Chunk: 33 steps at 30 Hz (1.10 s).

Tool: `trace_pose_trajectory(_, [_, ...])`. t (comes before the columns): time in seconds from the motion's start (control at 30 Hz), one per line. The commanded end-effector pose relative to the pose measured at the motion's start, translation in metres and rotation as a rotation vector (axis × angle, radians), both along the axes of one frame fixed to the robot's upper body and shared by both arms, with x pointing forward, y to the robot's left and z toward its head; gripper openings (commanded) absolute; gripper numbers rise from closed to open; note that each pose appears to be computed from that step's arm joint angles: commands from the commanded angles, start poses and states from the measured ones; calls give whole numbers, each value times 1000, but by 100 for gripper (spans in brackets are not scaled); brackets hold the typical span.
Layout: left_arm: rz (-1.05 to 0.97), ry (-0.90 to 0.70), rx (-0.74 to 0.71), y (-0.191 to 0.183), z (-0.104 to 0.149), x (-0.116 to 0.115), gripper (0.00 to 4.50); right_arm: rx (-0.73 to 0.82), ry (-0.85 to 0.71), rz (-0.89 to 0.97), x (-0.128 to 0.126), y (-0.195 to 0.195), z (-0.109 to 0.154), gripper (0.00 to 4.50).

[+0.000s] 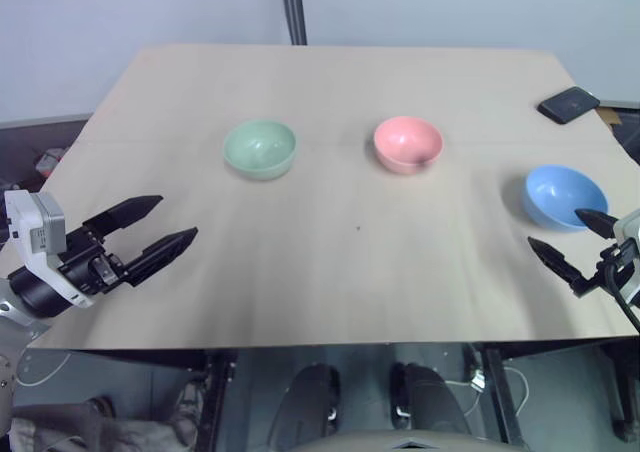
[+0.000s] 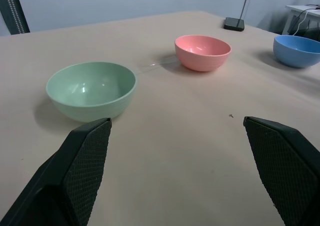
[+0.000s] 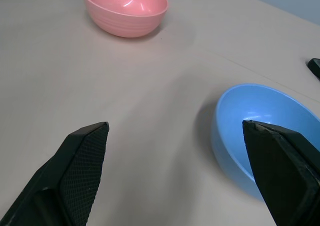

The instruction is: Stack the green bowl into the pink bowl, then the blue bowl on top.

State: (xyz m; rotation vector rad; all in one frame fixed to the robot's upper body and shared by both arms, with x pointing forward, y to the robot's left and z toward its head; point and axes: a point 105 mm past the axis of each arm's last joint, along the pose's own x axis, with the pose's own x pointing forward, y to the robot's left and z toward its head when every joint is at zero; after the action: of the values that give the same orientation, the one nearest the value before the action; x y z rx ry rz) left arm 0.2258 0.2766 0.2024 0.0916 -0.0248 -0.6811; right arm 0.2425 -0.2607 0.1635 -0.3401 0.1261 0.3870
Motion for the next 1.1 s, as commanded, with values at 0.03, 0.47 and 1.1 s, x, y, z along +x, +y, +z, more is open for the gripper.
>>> trace_pose_trajectory(0.03, [-14, -28, 2, -4, 8, 1, 450, -18, -53, 38, 0, 7, 14, 448])
trace_pose_trajectory(0.47, [-119, -67, -73, -39, 17, 6, 450, -48, -14, 87, 49, 33, 2, 448])
trace_pose_trajectory(1.1, [-239, -95, -67, -60, 13, -13, 450, -418, -101, 573, 165, 164, -8, 448])
